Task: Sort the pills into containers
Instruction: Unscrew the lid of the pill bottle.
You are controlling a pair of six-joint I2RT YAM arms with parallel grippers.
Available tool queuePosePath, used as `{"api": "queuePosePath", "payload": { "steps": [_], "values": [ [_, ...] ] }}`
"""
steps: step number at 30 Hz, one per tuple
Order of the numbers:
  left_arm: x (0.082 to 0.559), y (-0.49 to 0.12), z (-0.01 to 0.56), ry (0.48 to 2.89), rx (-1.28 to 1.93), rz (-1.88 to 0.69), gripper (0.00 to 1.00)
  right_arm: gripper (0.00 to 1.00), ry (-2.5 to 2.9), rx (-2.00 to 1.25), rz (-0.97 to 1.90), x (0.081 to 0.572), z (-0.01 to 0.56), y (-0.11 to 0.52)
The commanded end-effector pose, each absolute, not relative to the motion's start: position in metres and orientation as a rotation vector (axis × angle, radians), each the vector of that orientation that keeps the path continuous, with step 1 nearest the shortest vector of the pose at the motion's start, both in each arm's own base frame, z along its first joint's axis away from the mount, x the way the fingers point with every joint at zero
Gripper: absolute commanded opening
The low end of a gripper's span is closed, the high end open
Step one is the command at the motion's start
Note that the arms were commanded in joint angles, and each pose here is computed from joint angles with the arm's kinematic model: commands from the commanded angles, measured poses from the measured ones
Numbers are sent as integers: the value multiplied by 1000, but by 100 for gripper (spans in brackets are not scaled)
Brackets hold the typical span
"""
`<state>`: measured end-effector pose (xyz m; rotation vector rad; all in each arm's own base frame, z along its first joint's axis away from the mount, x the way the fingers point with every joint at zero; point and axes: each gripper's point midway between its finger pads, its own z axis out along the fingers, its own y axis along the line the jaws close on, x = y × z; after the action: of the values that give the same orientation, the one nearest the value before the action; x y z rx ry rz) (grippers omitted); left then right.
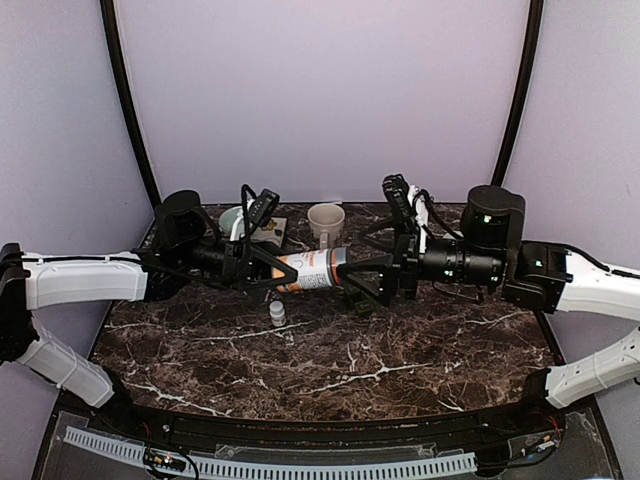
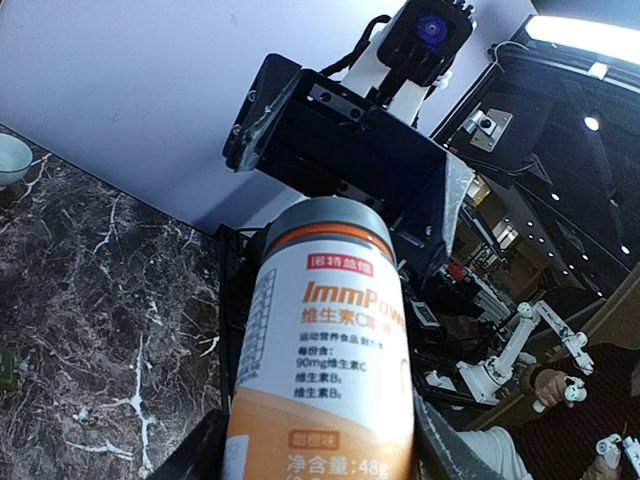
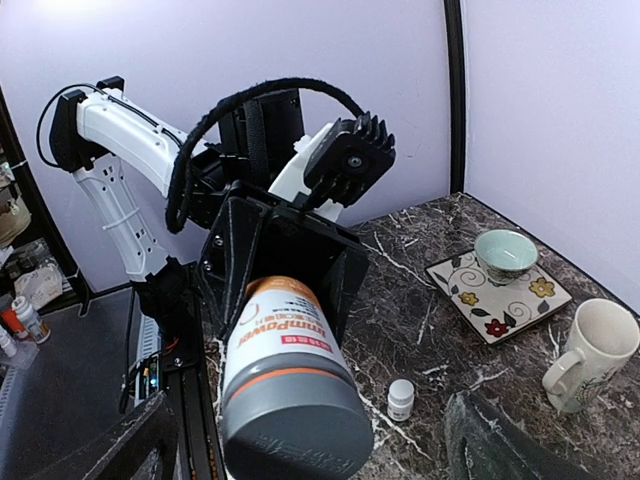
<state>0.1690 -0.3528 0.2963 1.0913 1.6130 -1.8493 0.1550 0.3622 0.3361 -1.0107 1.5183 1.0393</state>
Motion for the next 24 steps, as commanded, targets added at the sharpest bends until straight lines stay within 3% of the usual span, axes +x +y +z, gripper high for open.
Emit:
{"api": "queuePosePath", "payload": {
  "steps": [1,15,24],
  "values": [
    [169,-349,323,1497,1109,-1749,0,93,1502,-921,1148,151,359,359],
    [189,-344,327,1434,1048,-1489,0,86,1819,-328,1505,201,354,352],
    [194,-347,320,1436,1074,-1383,0,82,1928,-231,1610,210,347,365]
  ]
}}
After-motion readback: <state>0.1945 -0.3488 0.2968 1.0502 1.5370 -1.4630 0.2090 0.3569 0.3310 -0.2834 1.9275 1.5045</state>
